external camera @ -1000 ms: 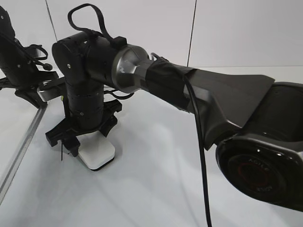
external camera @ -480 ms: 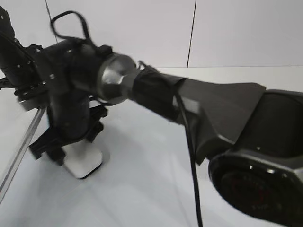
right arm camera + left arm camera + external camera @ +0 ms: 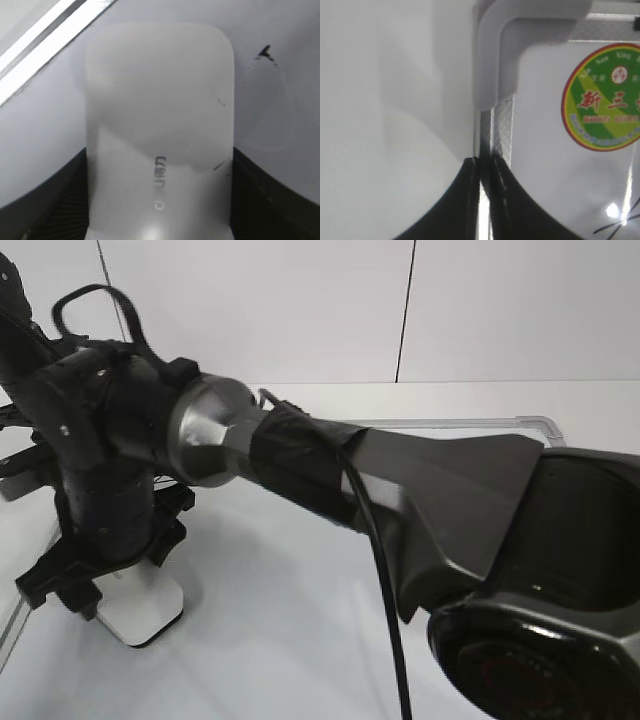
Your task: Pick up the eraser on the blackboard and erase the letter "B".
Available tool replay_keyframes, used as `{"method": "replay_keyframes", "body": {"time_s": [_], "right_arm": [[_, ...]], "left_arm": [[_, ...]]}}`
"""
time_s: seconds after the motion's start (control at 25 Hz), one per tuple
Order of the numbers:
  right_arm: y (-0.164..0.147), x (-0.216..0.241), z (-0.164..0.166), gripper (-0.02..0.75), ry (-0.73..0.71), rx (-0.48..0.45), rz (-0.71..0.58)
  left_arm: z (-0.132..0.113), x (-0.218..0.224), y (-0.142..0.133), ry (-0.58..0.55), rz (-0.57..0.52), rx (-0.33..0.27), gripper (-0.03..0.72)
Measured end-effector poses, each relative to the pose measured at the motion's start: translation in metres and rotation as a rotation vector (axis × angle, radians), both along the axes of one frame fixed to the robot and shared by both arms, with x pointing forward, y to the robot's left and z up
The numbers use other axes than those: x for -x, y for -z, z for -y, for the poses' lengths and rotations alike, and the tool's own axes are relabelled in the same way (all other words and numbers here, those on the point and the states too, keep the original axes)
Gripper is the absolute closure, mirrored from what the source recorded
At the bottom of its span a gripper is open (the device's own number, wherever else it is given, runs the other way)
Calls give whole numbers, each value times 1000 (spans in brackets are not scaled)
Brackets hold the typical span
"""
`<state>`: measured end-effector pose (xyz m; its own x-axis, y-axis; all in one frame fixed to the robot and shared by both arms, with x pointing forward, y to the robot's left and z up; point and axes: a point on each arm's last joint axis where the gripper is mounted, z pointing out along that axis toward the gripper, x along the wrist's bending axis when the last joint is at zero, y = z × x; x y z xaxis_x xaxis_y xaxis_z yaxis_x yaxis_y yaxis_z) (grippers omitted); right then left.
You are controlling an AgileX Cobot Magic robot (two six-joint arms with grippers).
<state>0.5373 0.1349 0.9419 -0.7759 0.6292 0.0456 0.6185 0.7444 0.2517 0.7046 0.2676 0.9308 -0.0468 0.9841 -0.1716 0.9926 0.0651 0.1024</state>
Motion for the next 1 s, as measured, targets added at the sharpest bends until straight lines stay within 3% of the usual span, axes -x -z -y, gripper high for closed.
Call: {"method": "replay_keyframes", "body": {"time_s": [0.44, 1.0], "right_arm": [[-1, -57, 44, 185, 171, -14, -3], [0, -34, 24, 185, 91, -2, 14]], "left_arm": [[0, 0, 0, 0, 0, 0, 665], [0, 0, 0, 1, -1, -2, 666]]}}
